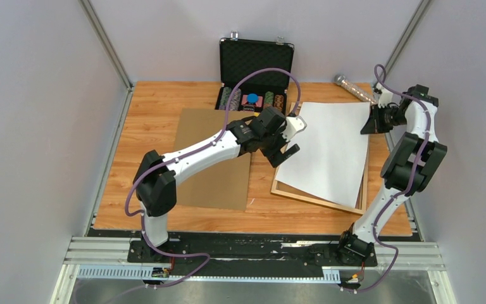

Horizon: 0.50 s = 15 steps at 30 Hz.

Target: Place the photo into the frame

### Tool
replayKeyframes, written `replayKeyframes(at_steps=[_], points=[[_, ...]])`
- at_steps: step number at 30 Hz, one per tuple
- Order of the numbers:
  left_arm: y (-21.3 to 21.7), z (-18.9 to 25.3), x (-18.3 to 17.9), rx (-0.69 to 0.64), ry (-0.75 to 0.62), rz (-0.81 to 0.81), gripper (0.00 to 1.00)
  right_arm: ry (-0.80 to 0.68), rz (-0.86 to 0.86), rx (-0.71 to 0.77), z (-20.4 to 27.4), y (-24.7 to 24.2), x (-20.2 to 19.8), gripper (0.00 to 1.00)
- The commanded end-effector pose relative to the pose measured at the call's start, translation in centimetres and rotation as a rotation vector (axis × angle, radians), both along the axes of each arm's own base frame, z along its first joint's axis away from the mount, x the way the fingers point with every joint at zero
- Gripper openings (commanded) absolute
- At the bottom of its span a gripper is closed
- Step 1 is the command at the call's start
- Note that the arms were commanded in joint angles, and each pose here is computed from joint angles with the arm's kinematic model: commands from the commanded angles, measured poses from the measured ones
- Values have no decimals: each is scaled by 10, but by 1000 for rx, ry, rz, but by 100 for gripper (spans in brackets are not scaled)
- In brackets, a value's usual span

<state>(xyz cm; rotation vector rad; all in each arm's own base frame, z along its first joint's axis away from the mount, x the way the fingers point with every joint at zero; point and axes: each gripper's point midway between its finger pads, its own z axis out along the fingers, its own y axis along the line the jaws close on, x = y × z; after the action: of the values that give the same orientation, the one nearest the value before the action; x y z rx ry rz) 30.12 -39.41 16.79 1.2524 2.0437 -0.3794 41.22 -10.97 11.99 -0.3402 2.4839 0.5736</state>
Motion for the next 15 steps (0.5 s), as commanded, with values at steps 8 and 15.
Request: replayKeyframes(at_steps=[8,15], points=[[-10,17,14,-26,-44,0,100,-86,44,-46,17,-16,29,0],[-11,15,14,-21,-40,0,100,-52,61,4,3,-4,21,0]])
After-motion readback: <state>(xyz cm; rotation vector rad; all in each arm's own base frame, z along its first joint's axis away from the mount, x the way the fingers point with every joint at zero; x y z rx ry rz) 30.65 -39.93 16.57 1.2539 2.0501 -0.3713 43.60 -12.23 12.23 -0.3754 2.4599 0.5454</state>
